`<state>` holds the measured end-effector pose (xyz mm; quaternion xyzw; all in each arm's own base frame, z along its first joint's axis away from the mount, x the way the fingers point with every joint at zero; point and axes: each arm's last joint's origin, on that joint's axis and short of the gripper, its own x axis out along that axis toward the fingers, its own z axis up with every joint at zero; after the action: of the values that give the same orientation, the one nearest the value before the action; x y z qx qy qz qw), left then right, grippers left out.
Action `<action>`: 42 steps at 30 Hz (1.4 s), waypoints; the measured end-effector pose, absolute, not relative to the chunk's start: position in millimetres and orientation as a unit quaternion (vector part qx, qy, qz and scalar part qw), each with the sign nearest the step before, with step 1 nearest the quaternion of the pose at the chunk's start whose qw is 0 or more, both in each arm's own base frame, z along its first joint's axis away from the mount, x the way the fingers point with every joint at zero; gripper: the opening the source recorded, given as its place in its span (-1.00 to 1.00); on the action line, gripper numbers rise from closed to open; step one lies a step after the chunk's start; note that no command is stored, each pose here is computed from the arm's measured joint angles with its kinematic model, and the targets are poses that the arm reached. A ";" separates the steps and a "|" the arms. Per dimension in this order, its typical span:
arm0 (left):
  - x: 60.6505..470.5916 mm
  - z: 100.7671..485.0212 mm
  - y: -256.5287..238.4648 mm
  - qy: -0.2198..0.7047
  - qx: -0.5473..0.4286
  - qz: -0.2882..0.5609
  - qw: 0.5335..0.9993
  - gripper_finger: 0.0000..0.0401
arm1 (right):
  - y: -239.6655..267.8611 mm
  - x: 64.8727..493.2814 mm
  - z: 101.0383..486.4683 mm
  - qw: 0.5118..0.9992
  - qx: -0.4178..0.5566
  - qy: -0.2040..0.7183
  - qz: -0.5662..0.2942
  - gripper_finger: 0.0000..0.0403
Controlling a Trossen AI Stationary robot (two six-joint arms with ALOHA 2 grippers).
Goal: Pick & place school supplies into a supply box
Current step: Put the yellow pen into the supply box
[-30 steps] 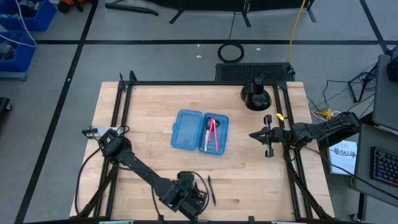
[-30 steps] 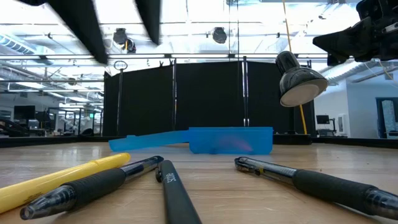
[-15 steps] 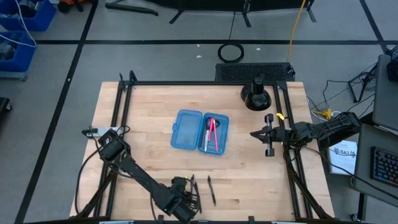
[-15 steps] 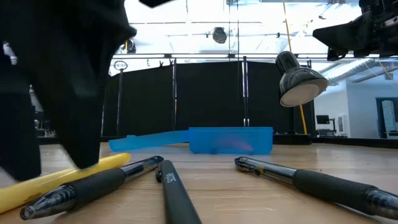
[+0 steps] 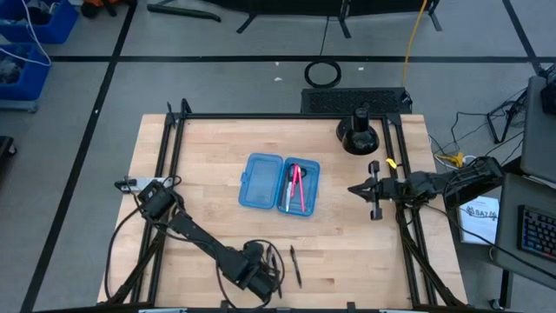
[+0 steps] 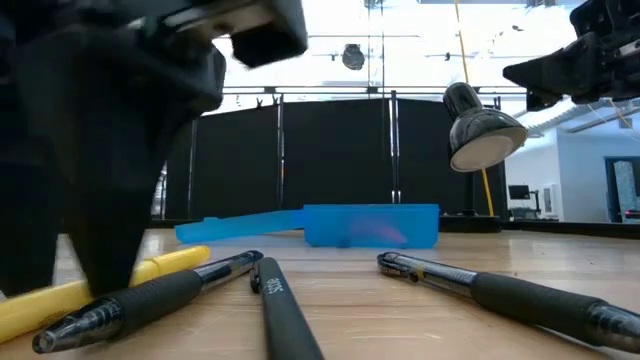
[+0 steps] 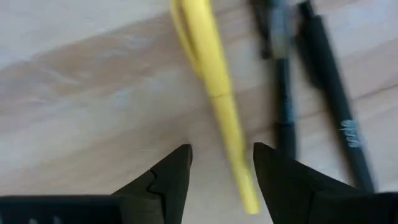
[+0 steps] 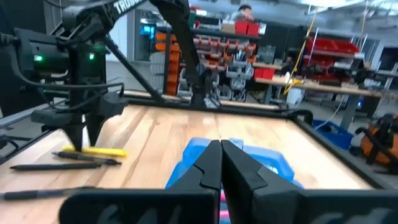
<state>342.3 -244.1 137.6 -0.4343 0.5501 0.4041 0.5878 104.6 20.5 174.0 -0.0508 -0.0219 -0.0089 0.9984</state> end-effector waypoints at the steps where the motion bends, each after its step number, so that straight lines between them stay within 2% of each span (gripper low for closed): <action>1: 341.2 136.8 -242.2 0.559 -0.427 0.406 0.584 -0.08 | 20.5 104.6 173.1 0.999 -0.048 -0.017 -0.009 -1.00; 4: 336.4 134.8 -237.6 0.587 -0.402 0.415 0.567 -0.08 | 20.5 104.8 171.9 0.999 -0.042 -0.011 -0.008 -1.00; 8: 333.5 133.8 -237.4 0.591 -0.389 0.421 0.568 -0.08 | 20.5 104.7 172.8 0.999 -0.038 -0.015 -0.008 -1.00; 15: 330.6 132.4 -240.5 0.602 -0.348 0.393 0.602 -0.09 | 20.6 104.8 171.4 1.000 -0.029 -0.009 -0.007 -1.00; 18: 330.9 132.4 -240.0 0.625 -0.314 0.358 0.619 -0.19 | 20.6 104.8 169.7 0.999 -0.031 0.000 -0.007 -1.00; 22: 332.7 132.0 -239.3 0.631 -0.280 0.326 0.646 -0.41 | 20.6 104.8 169.5 0.999 -0.032 0.001 -0.007 -1.00; 30: 340.0 132.0 -238.9 0.624 -0.297 0.304 0.656 -0.90 | 20.6 104.8 169.7 0.999 -0.032 0.000 -0.007 -1.00; 34: 337.5 139.3 -236.8 0.609 -0.276 0.311 0.676 -0.88 | 20.6 104.8 169.7 0.999 -0.033 0.000 -0.007 -1.00; 38: 331.4 149.0 -226.7 0.582 -0.249 0.357 0.687 -0.87 | 20.6 104.8 169.7 0.999 -0.033 0.000 -0.007 -1.00; 42: 323.1 179.6 -225.3 0.547 -0.266 0.363 0.706 -0.91 | 20.6 104.9 169.7 0.999 -0.033 0.000 -0.007 -1.00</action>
<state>323.1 -225.3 179.6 -0.2656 0.5467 0.3626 0.7065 104.9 20.6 169.7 -0.0332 -0.0001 -0.0073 0.9994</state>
